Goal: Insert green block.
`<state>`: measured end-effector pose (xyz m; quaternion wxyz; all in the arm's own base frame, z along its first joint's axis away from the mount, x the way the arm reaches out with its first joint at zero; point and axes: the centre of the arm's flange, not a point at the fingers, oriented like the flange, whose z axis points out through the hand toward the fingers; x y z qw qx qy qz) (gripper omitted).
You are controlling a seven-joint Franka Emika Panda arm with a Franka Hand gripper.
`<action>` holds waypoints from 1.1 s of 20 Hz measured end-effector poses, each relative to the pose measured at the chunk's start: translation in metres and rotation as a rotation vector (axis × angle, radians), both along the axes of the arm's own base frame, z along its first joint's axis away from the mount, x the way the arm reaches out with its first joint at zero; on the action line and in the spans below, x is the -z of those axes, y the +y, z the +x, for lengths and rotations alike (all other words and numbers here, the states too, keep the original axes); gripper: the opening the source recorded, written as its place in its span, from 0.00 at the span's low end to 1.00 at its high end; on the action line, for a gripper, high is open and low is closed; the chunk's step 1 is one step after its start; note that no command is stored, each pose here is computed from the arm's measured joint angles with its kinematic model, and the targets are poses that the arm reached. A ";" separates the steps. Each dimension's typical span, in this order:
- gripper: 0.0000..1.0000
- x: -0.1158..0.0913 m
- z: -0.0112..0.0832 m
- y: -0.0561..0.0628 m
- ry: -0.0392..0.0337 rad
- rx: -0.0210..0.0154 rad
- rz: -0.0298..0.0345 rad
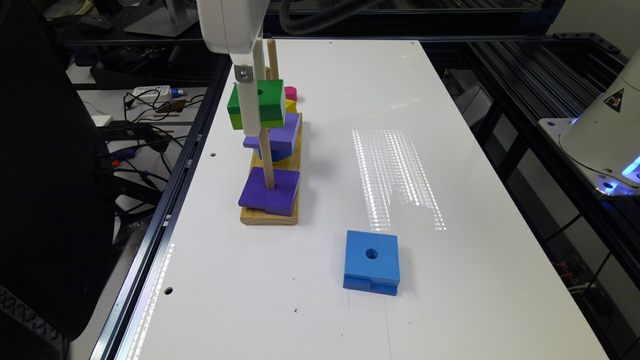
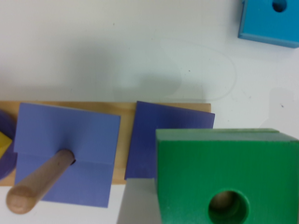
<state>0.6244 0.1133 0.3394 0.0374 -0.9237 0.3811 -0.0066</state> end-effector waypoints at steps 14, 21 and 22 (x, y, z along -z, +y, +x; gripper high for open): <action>0.00 0.013 0.0011 -0.001 0.0064 -0.0028 -0.0020; 0.00 0.023 0.0014 -0.001 0.0109 -0.0038 -0.0013; 0.00 0.030 0.0016 -0.001 0.0122 -0.0048 -0.0010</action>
